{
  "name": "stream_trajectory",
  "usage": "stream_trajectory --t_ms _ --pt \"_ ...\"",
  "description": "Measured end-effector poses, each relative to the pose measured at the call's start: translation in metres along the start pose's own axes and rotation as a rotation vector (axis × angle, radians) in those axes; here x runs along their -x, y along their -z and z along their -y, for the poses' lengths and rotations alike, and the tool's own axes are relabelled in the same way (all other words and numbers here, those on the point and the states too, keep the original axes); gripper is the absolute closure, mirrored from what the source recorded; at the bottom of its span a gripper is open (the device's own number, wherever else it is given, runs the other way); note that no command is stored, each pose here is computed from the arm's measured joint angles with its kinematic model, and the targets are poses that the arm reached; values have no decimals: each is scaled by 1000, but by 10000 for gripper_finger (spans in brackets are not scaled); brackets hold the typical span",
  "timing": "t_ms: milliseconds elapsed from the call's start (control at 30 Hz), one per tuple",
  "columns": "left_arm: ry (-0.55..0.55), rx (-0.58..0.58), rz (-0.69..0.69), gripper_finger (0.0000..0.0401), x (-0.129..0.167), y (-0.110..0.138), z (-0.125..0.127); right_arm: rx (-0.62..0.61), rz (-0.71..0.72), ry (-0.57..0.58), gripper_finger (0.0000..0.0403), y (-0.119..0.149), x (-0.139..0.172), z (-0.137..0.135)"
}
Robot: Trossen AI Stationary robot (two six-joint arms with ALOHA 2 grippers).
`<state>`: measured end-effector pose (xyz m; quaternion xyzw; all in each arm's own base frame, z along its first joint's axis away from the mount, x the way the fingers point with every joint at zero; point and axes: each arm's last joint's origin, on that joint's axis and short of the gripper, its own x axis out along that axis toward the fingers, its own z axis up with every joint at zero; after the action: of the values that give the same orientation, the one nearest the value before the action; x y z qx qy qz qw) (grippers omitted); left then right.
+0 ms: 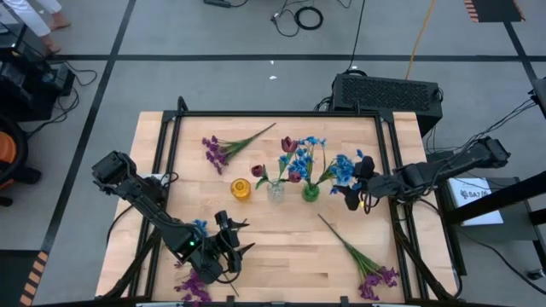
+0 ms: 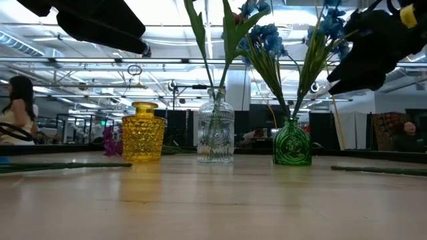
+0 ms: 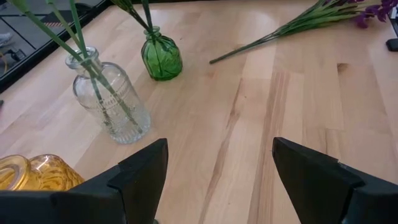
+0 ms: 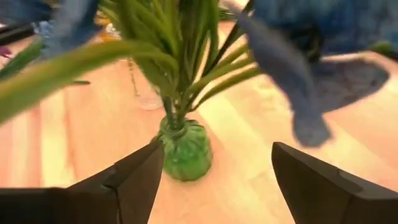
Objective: Sort flowers into vase by color
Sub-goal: Put the right blue flowers into the green vase
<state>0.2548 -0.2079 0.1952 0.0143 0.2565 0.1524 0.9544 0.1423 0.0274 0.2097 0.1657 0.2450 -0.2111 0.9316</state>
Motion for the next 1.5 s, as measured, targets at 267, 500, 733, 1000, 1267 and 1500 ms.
stream_trajectory --t_ms 267,500,733,1000,1267,1500 --pt "2 -1 0 109 0 0 0 -15 134 24 161 -6 7 -5" --pt "2 0 0 109 0 0 0 -21 170 34 304 -7 3 -11" --pt "3 7 2 109 0 0 0 6 164 105 388 -5 -11 -14" --pt "2 4 1 109 0 0 0 11 197 76 372 -10 -13 -18" --pt "-4 -26 -5 109 0 1 -1 -7 229 77 372 -13 -16 -20" --pt "25 -39 -30 109 2 3 1 4 135 -102 372 -12 -11 -23"
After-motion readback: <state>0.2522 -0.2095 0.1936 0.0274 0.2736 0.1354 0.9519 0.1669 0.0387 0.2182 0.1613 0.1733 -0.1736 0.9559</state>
